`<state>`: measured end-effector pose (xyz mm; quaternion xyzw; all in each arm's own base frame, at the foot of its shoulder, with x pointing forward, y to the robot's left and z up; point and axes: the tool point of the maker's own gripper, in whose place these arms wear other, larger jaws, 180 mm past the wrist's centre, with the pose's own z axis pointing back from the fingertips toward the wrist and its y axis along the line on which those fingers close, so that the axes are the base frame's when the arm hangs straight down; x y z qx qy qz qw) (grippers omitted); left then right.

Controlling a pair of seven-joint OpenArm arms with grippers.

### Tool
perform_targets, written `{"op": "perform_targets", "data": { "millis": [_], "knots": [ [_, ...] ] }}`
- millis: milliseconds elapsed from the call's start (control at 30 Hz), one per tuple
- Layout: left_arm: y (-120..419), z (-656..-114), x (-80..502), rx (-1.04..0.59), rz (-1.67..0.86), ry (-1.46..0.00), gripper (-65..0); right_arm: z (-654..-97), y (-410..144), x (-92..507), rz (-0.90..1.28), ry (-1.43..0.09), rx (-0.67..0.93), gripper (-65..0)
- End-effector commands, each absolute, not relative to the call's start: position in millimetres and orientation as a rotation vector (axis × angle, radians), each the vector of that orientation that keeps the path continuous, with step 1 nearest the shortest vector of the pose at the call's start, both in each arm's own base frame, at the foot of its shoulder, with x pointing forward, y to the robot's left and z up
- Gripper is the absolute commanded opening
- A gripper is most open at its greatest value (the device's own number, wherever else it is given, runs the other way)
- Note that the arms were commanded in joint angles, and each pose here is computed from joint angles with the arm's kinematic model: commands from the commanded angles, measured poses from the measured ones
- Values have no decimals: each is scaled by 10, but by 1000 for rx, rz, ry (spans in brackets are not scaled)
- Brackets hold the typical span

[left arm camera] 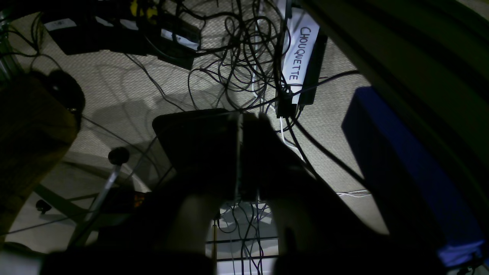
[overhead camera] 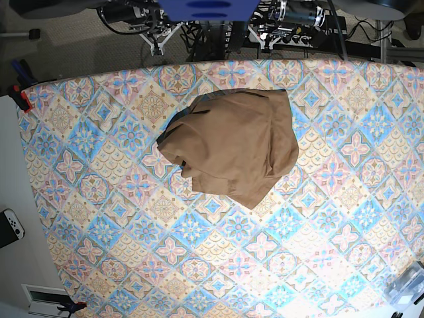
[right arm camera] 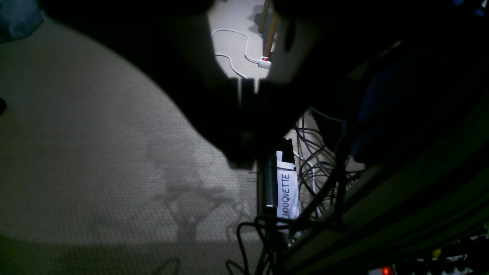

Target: Layout the t-shirt on the table in an organized manner, then fold the t-shirt properly

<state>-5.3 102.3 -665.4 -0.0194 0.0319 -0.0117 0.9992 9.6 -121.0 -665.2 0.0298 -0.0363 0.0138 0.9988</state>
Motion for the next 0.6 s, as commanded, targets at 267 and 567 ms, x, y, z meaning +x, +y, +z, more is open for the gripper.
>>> {"op": "perform_targets", "data": {
  "millis": [267,567],
  "knots": [
    [982,-6652,-56,-46,-27,66,-650,-6651,-1215,126,34,-81,59,-647],
    [1023,-6653,-66,-40,-29,68,-650,-6651,-1216,127,26,-81,59,-647]
  ]
}}
